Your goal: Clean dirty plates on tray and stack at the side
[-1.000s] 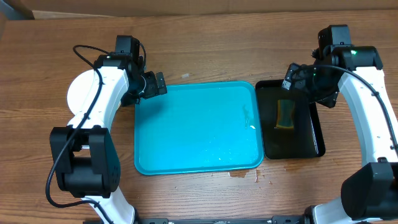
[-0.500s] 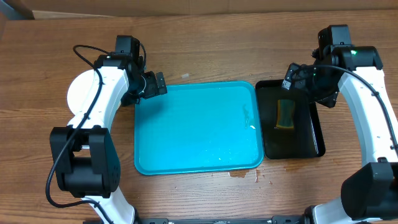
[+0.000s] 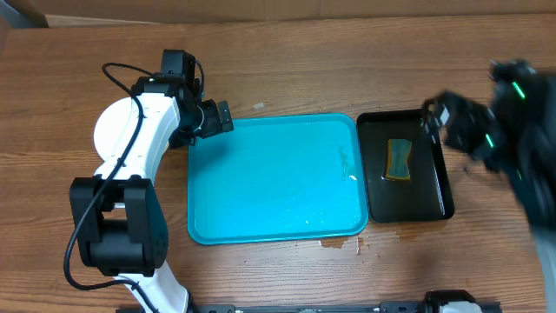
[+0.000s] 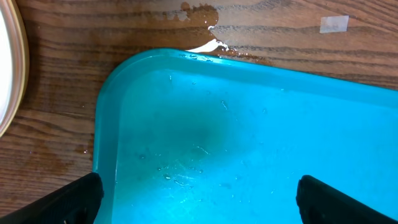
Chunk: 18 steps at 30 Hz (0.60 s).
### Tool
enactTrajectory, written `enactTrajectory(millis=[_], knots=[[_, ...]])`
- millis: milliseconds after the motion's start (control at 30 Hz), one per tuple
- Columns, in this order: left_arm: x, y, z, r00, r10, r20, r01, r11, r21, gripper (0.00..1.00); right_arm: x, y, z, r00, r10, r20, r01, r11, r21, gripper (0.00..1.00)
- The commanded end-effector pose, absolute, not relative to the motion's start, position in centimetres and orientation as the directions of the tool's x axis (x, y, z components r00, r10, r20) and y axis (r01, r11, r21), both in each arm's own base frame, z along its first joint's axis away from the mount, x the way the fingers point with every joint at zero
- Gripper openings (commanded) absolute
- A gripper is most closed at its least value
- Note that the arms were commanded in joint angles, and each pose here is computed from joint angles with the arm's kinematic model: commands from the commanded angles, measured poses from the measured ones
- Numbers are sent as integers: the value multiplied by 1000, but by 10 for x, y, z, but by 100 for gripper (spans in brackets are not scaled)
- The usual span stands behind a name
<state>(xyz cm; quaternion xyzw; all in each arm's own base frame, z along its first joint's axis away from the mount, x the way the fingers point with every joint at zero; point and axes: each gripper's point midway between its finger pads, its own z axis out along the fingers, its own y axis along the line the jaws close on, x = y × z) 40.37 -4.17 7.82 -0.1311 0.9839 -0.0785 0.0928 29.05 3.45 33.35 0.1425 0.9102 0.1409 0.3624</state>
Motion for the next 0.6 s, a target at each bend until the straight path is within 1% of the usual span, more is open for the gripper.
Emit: enactTrajectory(millis=[0, 133, 200, 267, 400, 467, 567], knots=[[408, -47, 82, -951, -256, -175, -223, 956, -189, 100, 237, 36, 398, -511, 286, -811, 34, 949, 313, 100], [408, -47, 82, -951, -256, -175, -223, 956, -189, 100, 181, 20, 439, -306, 287, -908, -4, 953, 302, 100], [408, -47, 82, -951, -256, -175, -223, 956, -189, 100, 156, 12, 450, -207, 304, -930, -21, 949, 315, 100], [408, -47, 82, -951, -256, -174, -223, 956, -189, 100, 138, 2, 450, -113, 321, -940, -18, 946, 325, 100], [408, -47, 82, -951, -256, -175, -223, 956, -189, 100, 123, -14, 429, 29, 342, -939, 18, 939, 342, 100], [408, -47, 82, -951, -256, -175, -223, 956, -189, 100, 125, -15, 415, 91, 332, -939, 16, 942, 335, 100], [408, -47, 82, -951, -256, -174, -223, 956, -189, 100, 142, -16, 394, 194, 342, -919, 8, 937, 350, 100]])
